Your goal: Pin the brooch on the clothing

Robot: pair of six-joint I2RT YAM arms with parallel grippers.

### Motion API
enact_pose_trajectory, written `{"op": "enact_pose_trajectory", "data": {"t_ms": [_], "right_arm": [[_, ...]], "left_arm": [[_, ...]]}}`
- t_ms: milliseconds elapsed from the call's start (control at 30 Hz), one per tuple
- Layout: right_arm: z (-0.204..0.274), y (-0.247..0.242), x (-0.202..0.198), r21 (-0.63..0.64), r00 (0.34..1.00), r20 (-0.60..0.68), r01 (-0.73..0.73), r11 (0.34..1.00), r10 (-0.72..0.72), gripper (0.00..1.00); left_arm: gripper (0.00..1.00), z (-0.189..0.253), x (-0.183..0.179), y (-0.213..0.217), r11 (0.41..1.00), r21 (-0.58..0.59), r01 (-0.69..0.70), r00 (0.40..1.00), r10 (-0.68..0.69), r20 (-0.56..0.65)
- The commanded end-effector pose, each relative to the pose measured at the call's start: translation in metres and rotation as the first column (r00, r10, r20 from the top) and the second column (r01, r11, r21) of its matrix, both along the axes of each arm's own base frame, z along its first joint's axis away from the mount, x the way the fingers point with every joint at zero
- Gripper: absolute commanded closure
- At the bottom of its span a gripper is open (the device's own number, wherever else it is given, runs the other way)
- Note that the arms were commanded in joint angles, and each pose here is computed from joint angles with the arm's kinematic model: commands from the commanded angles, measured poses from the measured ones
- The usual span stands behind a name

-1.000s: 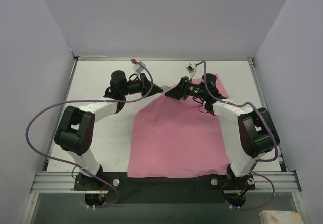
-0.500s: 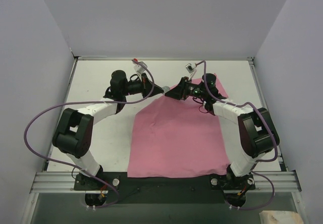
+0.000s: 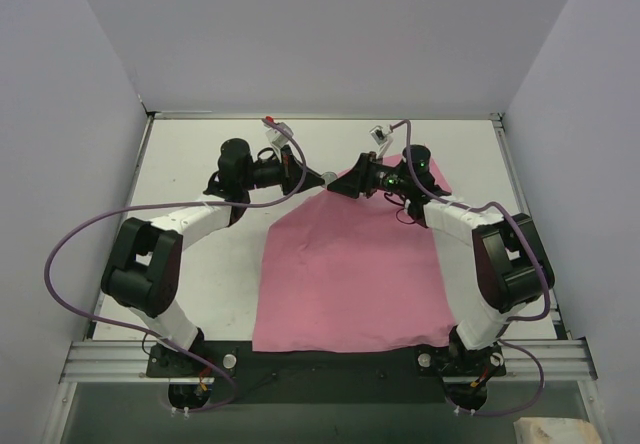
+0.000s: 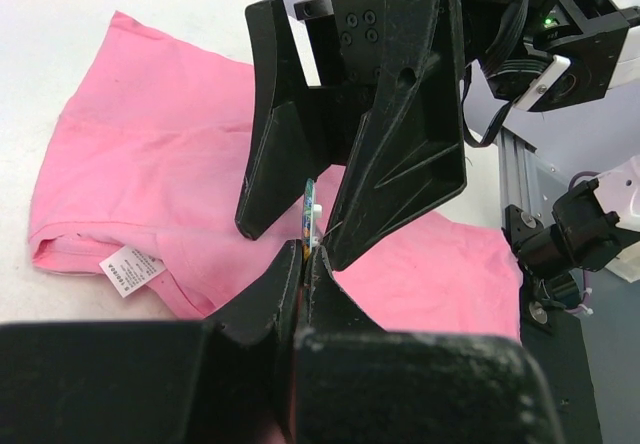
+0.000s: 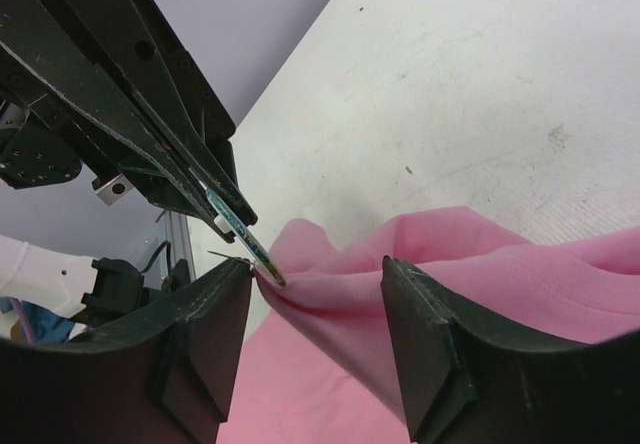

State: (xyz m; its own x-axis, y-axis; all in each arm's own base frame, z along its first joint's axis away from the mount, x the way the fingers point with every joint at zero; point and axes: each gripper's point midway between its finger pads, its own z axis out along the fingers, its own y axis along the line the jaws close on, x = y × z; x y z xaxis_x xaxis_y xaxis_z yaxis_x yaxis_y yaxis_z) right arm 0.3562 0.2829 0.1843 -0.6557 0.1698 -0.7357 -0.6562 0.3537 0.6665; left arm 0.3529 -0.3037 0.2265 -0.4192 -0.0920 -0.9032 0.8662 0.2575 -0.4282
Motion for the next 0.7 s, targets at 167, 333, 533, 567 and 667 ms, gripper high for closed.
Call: {"op": "enact_pose_trajectory", "data": {"t_ms": [167, 333, 533, 567, 667], "right_arm": [[0.056, 0.002, -0.004, 0.064, 0.984, 0.17, -0.056, 0.996, 0.044, 0.36], [0.052, 0.004, -0.003, 0.066, 0.987, 0.15, -0.067, 0.996, 0.056, 0.39], [0.055, 0.008, -0.001, 0.091, 0.988, 0.14, -0.08, 0.993, 0.067, 0.54], [0.056, 0.009, 0.0, 0.097, 0.989, 0.134, -0.081, 0.992, 0.068, 0.55], [0.056, 0.011, 0.001, 0.101, 0.988, 0.136, -0.088, 0.991, 0.073, 0.59]], "left_arm": [[1.0, 0.035, -0.006, -0.003, 0.999, -0.032, 0.035, 0.994, -0.032, 0.1], [1.0, 0.035, -0.005, -0.003, 0.999, -0.033, 0.037, 0.995, -0.034, 0.094], [1.0, 0.036, -0.007, -0.004, 0.998, -0.033, 0.045, 0.994, -0.041, 0.097], [1.0, 0.036, -0.008, -0.004, 0.998, -0.033, 0.046, 0.994, -0.043, 0.096], [1.0, 0.037, -0.009, -0.004, 0.998, -0.033, 0.052, 0.994, -0.049, 0.097]]}}
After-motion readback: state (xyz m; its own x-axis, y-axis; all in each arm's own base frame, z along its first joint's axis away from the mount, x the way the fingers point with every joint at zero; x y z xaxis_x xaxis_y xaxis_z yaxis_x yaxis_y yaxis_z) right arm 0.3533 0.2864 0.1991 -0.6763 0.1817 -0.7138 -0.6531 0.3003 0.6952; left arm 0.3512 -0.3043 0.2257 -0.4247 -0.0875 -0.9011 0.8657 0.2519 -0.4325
